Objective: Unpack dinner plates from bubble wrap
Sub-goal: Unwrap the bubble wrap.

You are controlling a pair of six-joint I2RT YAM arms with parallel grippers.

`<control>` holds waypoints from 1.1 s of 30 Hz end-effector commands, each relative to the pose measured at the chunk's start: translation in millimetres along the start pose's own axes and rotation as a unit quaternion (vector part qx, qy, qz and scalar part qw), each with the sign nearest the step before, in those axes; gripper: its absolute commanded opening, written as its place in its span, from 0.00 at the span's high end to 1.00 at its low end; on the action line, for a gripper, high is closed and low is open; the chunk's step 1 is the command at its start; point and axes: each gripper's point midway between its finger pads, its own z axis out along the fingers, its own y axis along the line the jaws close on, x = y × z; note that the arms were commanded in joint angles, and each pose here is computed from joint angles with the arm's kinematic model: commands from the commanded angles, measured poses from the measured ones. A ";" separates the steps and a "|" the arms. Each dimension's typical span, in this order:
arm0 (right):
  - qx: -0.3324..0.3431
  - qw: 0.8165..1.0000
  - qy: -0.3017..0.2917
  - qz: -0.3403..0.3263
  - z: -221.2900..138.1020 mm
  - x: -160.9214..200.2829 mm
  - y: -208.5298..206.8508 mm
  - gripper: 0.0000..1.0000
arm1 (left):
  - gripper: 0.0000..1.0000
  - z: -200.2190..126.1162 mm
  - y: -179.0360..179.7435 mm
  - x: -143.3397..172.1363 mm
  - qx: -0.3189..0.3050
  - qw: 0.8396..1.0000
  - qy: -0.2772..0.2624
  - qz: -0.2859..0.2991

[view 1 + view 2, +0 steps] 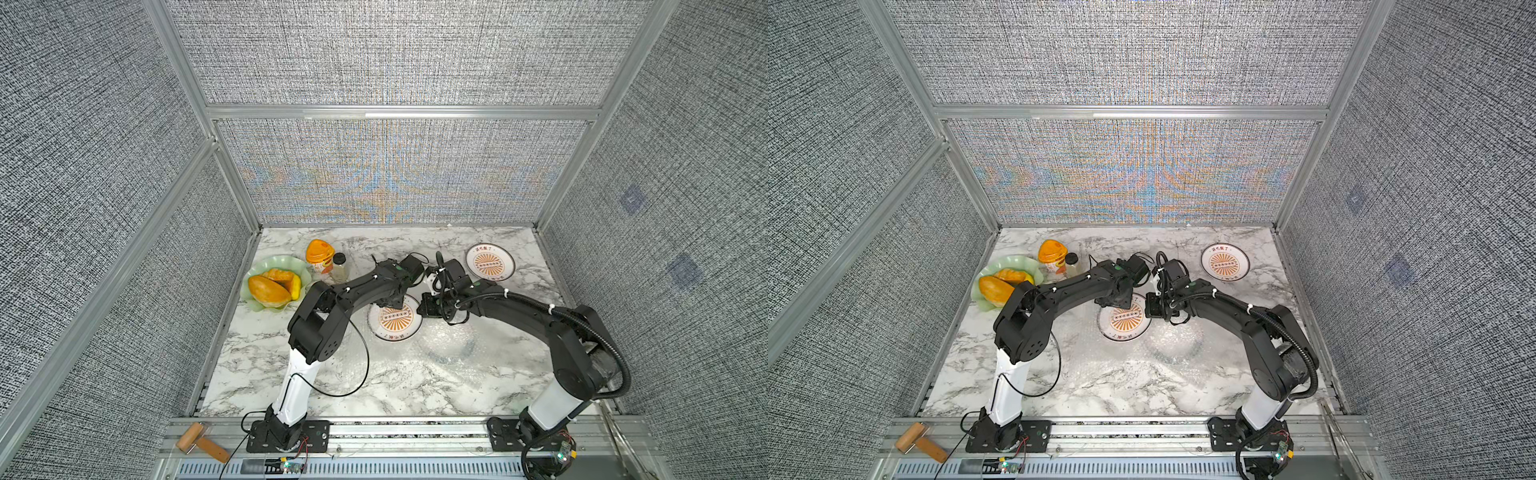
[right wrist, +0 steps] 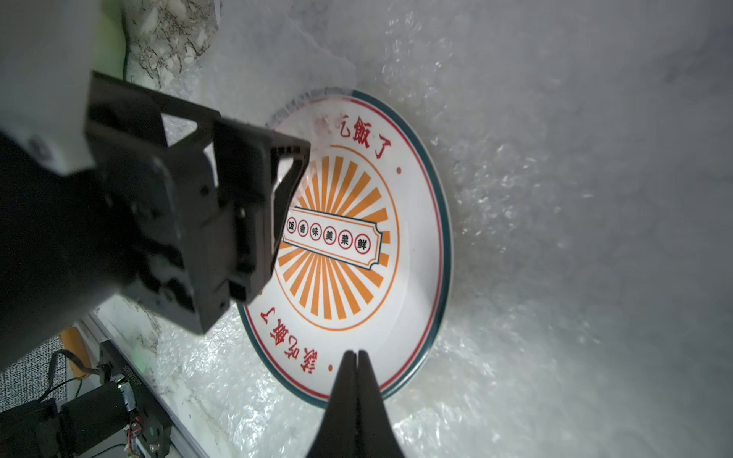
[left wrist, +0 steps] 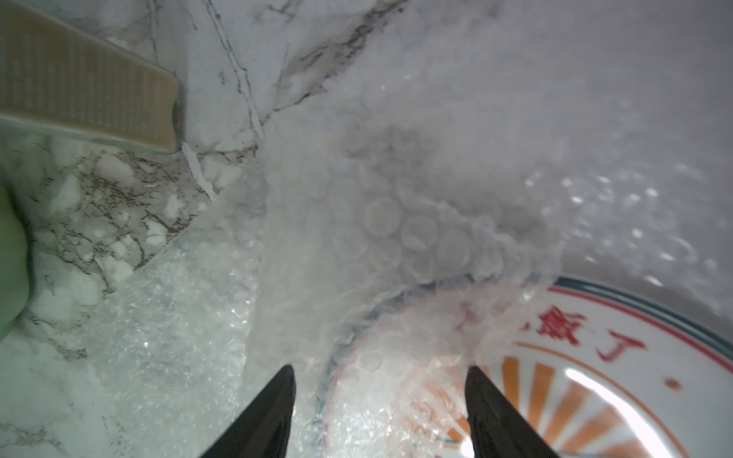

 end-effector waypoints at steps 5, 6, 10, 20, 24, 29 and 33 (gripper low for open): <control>-0.033 0.999 -0.009 0.006 -0.7 -7.6 16.3 1.00 | 0.33 15.2 34.9 -0.2 -0.069 0.998 0.011 -0.009; -0.035 0.999 -0.011 0.006 -1.7 -8.5 17.4 1.00 | 0.33 14.0 42.0 -1.3 -0.076 0.997 0.009 -0.015; -0.038 0.999 -0.006 0.003 -0.9 -7.8 19.6 1.00 | 0.33 9.0 71.7 -1.4 -0.095 0.995 0.004 -0.040; -0.040 0.999 0.003 0.004 5.5 -4.9 18.3 1.00 | 0.34 19.8 128.4 24.3 -0.128 0.988 0.031 -0.085; -0.040 0.999 0.005 0.002 5.1 -3.7 18.5 1.00 | 0.34 17.3 154.4 36.1 -0.133 0.983 0.038 -0.122; -0.029 1.000 0.006 0.001 5.2 -3.4 14.0 0.99 | 0.34 13.4 173.1 45.0 -0.113 0.980 0.039 -0.157; -0.024 1.000 0.009 -0.002 6.6 -4.2 12.0 0.98 | 0.34 13.2 187.2 44.2 -0.100 0.977 0.048 -0.181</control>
